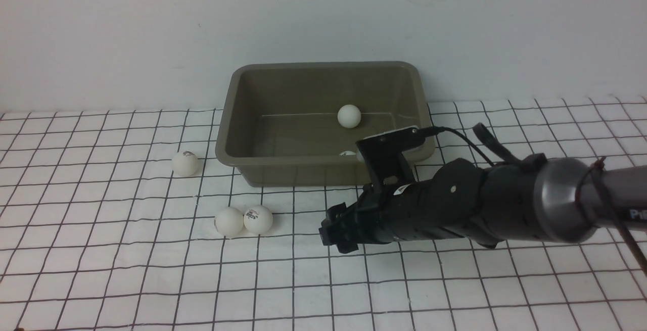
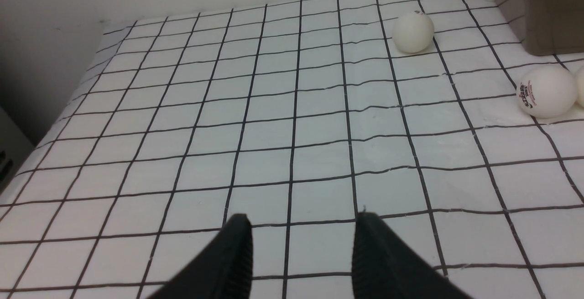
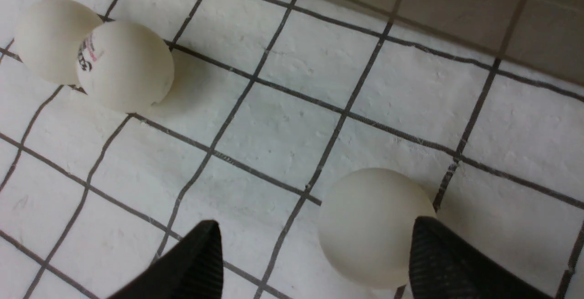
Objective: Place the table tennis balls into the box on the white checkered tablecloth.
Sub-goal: 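Reach for and grasp a ping pong ball on the table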
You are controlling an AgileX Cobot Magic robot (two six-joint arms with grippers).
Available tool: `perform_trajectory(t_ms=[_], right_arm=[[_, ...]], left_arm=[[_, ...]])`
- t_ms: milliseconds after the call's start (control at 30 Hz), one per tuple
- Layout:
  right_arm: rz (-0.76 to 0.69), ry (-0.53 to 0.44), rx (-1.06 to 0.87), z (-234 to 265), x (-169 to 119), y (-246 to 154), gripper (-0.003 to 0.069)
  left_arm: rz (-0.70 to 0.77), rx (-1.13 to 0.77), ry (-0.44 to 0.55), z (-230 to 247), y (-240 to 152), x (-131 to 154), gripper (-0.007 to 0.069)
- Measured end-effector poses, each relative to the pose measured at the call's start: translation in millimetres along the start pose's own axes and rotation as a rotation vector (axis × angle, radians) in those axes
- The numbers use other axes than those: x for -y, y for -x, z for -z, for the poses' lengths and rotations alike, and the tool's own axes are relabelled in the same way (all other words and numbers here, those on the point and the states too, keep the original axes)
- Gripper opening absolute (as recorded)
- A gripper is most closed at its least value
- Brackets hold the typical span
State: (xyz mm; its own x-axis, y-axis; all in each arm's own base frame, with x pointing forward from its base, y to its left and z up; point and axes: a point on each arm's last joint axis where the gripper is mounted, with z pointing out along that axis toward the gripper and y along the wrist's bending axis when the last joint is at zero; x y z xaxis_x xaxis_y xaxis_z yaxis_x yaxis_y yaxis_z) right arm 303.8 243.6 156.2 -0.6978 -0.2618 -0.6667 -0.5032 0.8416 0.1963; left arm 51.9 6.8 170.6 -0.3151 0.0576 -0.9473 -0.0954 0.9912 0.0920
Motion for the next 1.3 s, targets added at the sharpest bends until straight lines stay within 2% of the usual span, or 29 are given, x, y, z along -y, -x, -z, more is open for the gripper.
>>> perform_trajectory(t_ms=[633, 767, 800, 833, 900, 967, 1100, 1300], right_arm=[[0.020, -0.022, -0.024, -12.4, 4.2, -8.2, 0.0477], [0.020, -0.034, -0.008, -12.4, 5.2, -6.7, 0.0395], [0.020, -0.036, -0.005, -12.4, 5.5, -6.4, 0.0343], [0.022, -0.038, -0.002, -12.4, 5.6, -6.2, 0.0235], [0.033, -0.038, -0.002, -12.4, 5.6, -5.9, 0.0114], [0.045, -0.032, -0.009, -12.4, 5.1, -6.6, 0.0036], [0.061, -0.018, -0.030, -12.4, 3.8, -8.5, -0.0003], [0.100, -0.003, -0.015, -2.9, 0.8, -2.3, -0.0012]], left_arm=[[0.000, 0.000, 0.000, 0.0, 0.0, 0.0, 0.0279], [0.000, 0.000, 0.000, 0.0, 0.0, 0.0, 0.0279], [0.000, 0.000, 0.000, 0.0, 0.0, 0.0, 0.0279], [0.000, 0.000, 0.000, 0.0, 0.0, 0.0, 0.0279], [0.000, 0.000, 0.000, 0.0, 0.0, 0.0, 0.0279], [0.000, 0.000, 0.000, 0.0, 0.0, 0.0, 0.0279], [0.000, 0.000, 0.000, 0.0, 0.0, 0.0, 0.0279], [0.000, 0.000, 0.000, 0.0, 0.0, 0.0, 0.0279]])
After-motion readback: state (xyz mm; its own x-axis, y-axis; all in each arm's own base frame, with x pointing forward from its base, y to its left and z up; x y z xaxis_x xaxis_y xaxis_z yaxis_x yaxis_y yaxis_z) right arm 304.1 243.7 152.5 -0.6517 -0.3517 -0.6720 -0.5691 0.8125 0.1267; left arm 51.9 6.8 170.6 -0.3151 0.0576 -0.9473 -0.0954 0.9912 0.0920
